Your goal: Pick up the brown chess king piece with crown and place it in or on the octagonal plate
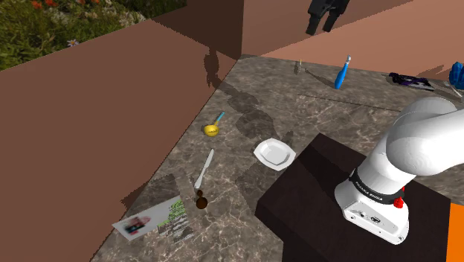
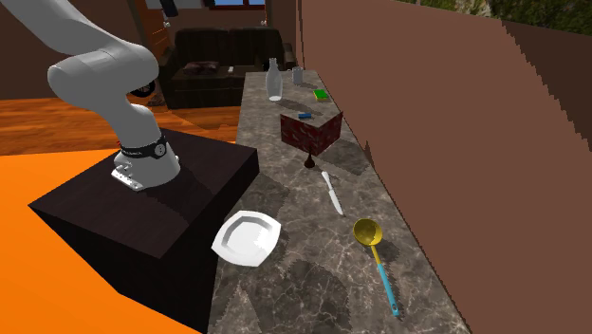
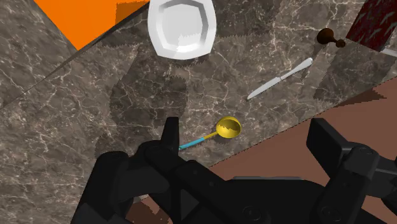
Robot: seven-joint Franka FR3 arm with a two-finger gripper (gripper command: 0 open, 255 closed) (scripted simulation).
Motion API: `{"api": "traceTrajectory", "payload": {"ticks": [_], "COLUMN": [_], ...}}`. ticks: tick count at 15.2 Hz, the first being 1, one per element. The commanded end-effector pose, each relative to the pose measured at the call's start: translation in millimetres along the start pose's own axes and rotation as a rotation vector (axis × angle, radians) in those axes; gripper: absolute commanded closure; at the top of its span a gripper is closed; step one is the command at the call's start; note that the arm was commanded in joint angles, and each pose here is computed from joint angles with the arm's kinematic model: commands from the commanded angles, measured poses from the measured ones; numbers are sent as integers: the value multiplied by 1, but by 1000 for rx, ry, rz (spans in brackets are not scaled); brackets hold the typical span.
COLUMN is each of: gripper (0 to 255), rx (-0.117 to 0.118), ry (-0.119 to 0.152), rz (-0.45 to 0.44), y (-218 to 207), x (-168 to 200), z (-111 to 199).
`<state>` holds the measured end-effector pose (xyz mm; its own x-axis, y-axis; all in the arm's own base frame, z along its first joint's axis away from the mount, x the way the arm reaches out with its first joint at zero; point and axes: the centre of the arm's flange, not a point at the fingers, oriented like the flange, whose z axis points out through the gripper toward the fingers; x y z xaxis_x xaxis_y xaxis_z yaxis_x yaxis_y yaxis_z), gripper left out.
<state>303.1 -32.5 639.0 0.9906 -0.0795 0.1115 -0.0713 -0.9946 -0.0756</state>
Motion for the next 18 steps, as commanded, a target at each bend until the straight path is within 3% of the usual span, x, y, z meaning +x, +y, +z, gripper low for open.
{"api": "traceTrajectory", "payload": {"ticks": [1,18], "gripper": [0,0], "rx": [0,-19], "ry": [0,5], "rz": [0,-120], "y": [0,-133], "x": [0,19], "z": [0,182]}}
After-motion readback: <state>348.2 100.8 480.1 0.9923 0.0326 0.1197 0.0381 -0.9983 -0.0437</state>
